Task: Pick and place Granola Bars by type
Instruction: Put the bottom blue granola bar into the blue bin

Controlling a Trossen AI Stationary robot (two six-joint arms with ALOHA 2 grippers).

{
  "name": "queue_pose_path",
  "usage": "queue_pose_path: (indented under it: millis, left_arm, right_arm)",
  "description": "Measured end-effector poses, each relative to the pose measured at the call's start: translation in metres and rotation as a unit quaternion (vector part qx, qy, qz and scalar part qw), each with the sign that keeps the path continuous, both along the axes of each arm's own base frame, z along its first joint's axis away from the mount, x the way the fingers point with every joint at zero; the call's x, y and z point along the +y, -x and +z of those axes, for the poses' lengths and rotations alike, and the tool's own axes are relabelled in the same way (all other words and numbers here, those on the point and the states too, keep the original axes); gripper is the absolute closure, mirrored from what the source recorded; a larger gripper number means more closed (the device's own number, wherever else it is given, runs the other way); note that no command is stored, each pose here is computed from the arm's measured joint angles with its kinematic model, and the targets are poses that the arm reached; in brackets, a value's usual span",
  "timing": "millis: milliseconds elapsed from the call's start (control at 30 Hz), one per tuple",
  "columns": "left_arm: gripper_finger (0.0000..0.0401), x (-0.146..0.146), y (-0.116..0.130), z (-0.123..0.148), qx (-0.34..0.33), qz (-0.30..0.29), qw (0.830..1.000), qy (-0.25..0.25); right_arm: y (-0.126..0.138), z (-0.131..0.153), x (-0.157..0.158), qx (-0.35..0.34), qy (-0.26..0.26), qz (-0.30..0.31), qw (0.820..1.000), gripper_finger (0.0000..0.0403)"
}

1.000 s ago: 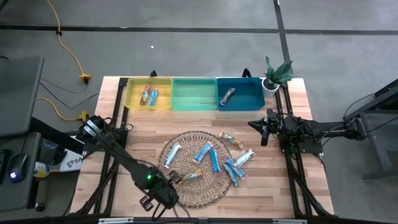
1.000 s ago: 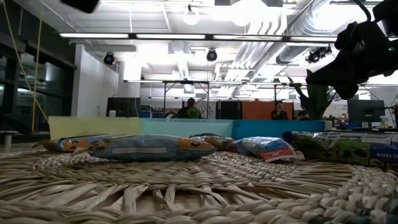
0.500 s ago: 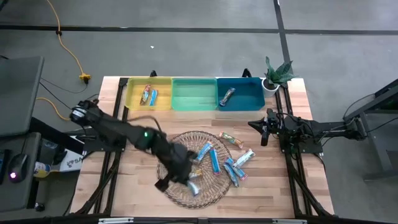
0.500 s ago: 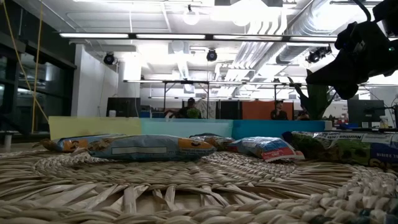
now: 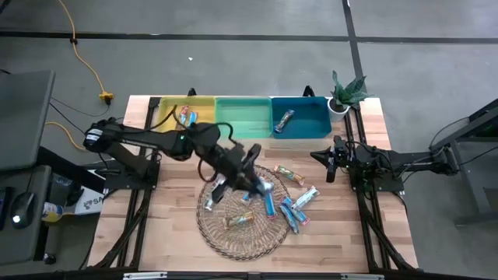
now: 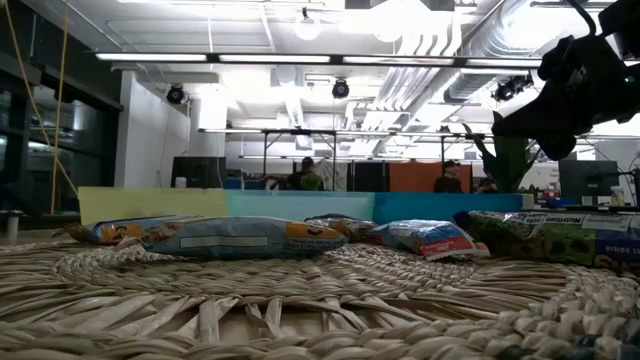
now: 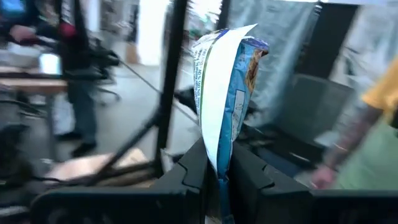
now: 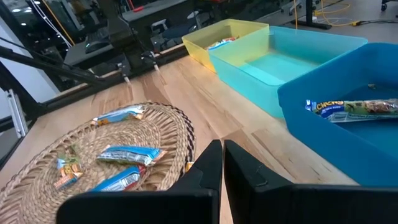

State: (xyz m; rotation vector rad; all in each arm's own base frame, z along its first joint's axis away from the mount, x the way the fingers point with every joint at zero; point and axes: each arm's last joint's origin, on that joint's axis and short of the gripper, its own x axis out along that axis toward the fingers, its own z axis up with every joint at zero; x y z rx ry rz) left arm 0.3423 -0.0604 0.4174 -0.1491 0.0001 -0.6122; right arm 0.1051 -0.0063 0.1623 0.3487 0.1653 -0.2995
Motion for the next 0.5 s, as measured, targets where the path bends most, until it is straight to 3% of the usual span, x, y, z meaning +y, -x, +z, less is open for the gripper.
queue_pose_path:
  millis: [300, 400, 500]
  left_arm:
    - [0.0362, 0.03, -0.006, 0.001, -0.006, 0.072, 0.997, 0.011]
    - [0.0362, 0.04, -0.008, 0.001, -0.007, 0.147, 0.989, 0.017]
    - [0.0362, 0.05, -0.009, 0.002, -0.012, 0.252, 0.967, 0.022]
  right_arm:
    - [0.0, 0.0, 0.0, 0.0, 0.0, 0.0, 1.0, 0.0402]
    - [0.0, 0.0, 0.0, 0.0, 0.0, 0.0, 1.0, 0.0402]
    - [0.0, 0.0, 0.0, 0.0, 0.0, 0.0, 1.0, 0.0402]
